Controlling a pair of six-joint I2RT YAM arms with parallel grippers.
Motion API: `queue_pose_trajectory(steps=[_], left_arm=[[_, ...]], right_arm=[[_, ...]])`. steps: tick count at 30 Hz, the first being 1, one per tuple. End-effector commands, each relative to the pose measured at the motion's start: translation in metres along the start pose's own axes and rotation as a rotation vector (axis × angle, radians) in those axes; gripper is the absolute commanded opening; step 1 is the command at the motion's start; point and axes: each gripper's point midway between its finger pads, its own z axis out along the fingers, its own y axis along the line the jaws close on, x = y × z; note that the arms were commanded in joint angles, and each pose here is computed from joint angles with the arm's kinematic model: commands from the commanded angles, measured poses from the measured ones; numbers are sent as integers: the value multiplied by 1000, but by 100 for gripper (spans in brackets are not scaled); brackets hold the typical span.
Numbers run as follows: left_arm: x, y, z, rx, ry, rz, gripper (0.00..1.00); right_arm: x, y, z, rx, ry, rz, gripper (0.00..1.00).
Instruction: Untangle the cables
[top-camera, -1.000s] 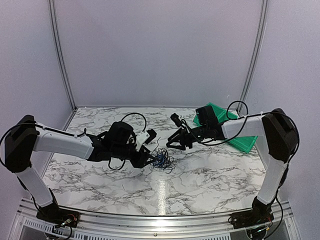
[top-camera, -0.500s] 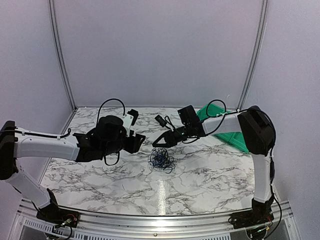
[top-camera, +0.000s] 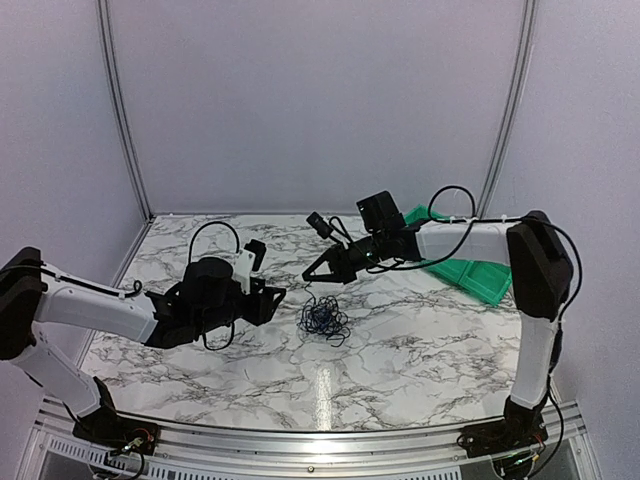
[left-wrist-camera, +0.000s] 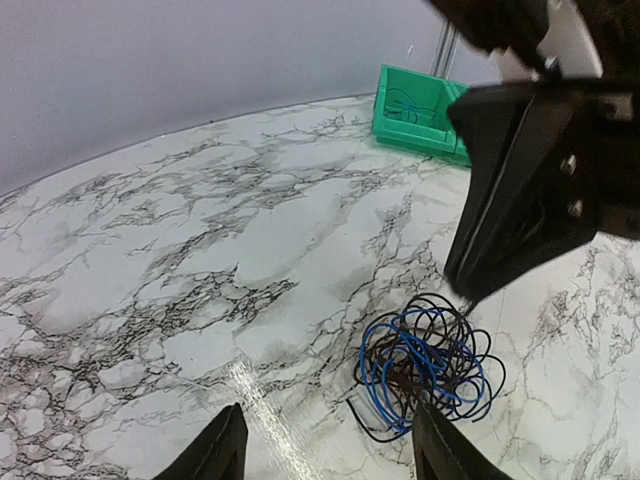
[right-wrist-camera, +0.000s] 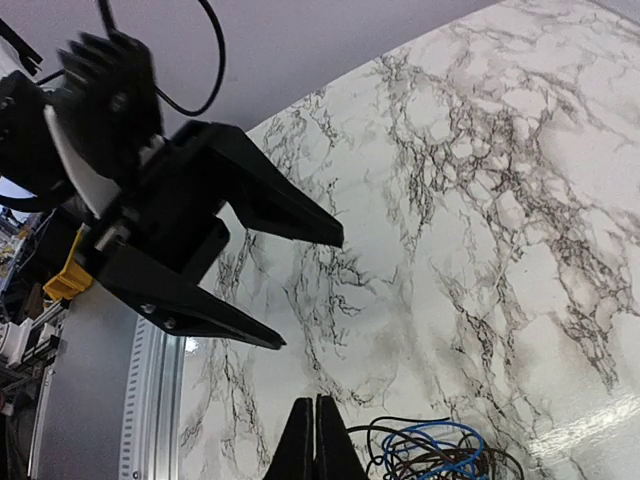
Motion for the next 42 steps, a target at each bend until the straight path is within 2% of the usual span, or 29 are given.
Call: queue_pose_trajectory(steps=[1,12,17,22,27,31,35,42], left_arm=[[-21,-26,-1,140,-120,-17,58],[-21,-86,20,243,-181,4,59],[-15,-105,31,230,-179,24,59],[-9,-105,50,157,-181,21,57],[-10,-78,73,-39,-228,-28,45],[0,-85,84,-10,-237,6,35],[11,-93,89,43,-227,34,19],[19,-104,87,110,-202,80,5]], right_arm=[[-21,30,-28,102,-28,-184,0],[-26,68,-65,169,-137,-352,0],[-31,75,-69,151,-162,-390,0],[-25,82,-73,132,-163,-387,0],[-27,85,-74,115,-167,-391,0],[-43,99,-84,128,-186,-405,0],[-76,125,-101,129,-218,-455,0],[-140,176,-137,112,-289,-536,0]])
